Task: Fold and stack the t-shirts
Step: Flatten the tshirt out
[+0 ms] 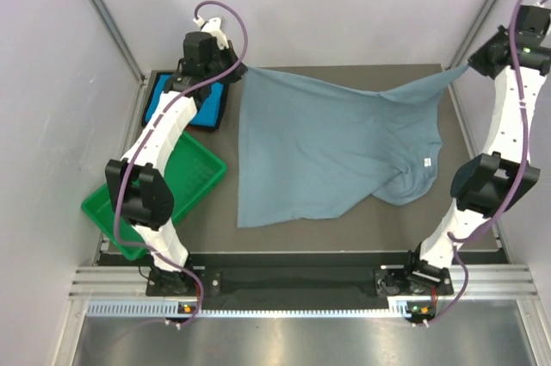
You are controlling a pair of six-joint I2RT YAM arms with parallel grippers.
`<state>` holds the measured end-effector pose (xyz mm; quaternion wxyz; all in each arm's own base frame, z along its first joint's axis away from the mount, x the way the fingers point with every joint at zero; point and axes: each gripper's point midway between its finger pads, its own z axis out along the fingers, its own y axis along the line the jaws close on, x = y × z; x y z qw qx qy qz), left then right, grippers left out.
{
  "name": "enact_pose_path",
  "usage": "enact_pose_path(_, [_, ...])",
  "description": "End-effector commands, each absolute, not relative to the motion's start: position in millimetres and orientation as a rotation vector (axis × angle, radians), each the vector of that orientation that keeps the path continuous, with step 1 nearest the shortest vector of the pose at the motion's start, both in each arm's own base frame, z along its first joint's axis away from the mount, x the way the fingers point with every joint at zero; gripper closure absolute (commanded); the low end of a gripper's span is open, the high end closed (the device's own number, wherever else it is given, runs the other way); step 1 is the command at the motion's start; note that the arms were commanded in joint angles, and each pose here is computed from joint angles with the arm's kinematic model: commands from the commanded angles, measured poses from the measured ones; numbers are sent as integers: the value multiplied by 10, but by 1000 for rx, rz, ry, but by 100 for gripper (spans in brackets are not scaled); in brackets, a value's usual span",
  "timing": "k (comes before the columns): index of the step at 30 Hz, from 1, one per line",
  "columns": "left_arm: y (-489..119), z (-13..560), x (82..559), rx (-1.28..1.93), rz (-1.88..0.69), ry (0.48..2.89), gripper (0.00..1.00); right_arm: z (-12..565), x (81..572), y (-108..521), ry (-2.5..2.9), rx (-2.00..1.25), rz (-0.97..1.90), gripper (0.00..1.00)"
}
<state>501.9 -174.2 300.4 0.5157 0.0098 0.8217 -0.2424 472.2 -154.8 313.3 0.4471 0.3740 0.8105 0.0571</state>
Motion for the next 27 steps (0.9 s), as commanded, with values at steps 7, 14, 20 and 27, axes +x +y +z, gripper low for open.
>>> enact_pose_path(7, [-1885, 3772, 5097, 118, -626, 1737, 100, 3882, 4803, -1115, 1923, 747, -18, 100])
enact_pose_path(14, [-1883, 3397, 4909, 94, -637, 1815, 100, 3013, 4710, -764, 2224, 632, -29, 100])
enact_pose_path(20, [-2108, 3255, 4608, 155, -681, 1844, 100, 3082, 4156, -1027, 2186, 751, -146, 100])
enact_pose_path(27, [-2553, 4142, 3629, 330, -777, 1633, 100, 4178, 3030, -1234, 1850, 948, -226, 100])
